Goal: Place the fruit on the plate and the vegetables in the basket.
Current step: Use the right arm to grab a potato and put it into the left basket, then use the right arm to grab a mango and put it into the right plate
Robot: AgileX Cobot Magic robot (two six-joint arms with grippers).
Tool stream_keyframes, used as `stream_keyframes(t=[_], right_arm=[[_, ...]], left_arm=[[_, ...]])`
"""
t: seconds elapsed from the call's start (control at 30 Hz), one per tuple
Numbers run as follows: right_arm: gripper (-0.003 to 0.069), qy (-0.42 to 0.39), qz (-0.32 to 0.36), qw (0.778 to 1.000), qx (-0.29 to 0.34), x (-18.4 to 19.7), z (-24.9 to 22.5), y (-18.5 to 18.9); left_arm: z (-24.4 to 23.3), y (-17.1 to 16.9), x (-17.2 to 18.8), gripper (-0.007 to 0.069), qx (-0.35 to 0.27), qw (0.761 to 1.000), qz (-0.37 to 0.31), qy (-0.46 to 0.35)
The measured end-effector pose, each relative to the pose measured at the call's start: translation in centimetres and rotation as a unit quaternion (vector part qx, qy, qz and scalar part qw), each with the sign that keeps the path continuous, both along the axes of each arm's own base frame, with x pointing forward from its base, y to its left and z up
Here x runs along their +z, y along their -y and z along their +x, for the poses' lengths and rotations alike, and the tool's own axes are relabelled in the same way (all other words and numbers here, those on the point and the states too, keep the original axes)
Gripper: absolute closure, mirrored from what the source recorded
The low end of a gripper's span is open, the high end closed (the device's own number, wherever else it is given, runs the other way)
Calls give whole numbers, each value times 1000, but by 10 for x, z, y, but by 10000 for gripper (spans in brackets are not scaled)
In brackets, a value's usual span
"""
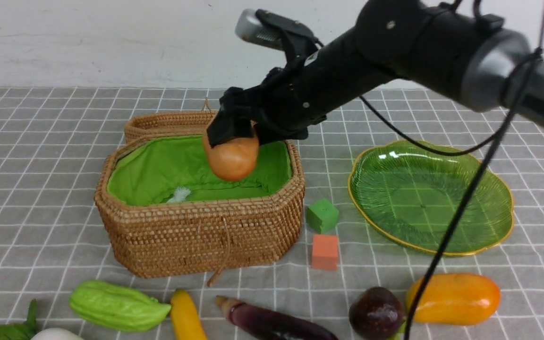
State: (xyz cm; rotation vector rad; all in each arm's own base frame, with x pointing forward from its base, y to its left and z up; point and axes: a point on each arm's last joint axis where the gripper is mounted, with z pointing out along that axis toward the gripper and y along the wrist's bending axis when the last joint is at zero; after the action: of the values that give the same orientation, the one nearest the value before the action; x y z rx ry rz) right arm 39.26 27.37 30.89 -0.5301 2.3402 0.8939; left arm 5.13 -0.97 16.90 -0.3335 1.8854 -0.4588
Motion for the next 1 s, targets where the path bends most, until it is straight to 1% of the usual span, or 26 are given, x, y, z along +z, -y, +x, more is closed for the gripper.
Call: stream_keyframes(t=[0.1, 0.3, 0.33, 0.4, 0.47, 0.53, 0.63, 0.77, 0.8, 0.83, 0.9, 0.93, 1.0], right_arm=[[76, -11, -14, 1000, -19, -17, 10, -2], [66, -5, -46, 998, -33, -21, 13, 2], [37, -3, -57, 998, -33, -20, 12, 4], [5, -2, -75, 997, -28, -19, 10, 7], [-6, -2, -85, 996, -24, -17, 8, 9], [-11, 3, -114, 993, -23, -7, 2, 16], [-1, 6, -149, 988, -31, 12, -8, 29], [27, -14, -221, 972, -75, 43, -31, 57], [30, -12, -224, 971, -79, 47, -34, 60], [51, -11, -256, 961, -108, 61, -43, 74], [65, 2, -268, 956, -124, 71, -50, 83], [85, 14, -275, 952, -136, 81, -59, 92], [111, 13, -277, 950, -142, 88, -78, 104]], left_arm=[[0, 0, 0, 386, 0, 1000, 0, 0], [0, 0, 0, 386, 0, 1000, 0, 0], [0, 0, 0, 386, 0, 1000, 0, 0], [0, 0, 0, 386, 0, 1000, 0, 0], [0, 0, 0, 386, 0, 1000, 0, 0], [0, 0, 0, 386, 0, 1000, 0, 0], [0, 0, 0, 386, 0, 1000, 0, 0], [0, 0, 0, 386, 0, 1000, 0, 0], [0, 0, 0, 386, 0, 1000, 0, 0], [0, 0, 0, 386, 0, 1000, 0, 0], [0, 0, 0, 386, 0, 1000, 0, 0], [0, 0, 0, 386, 0, 1000, 0, 0], [0, 0, 0, 386, 0, 1000, 0, 0]])
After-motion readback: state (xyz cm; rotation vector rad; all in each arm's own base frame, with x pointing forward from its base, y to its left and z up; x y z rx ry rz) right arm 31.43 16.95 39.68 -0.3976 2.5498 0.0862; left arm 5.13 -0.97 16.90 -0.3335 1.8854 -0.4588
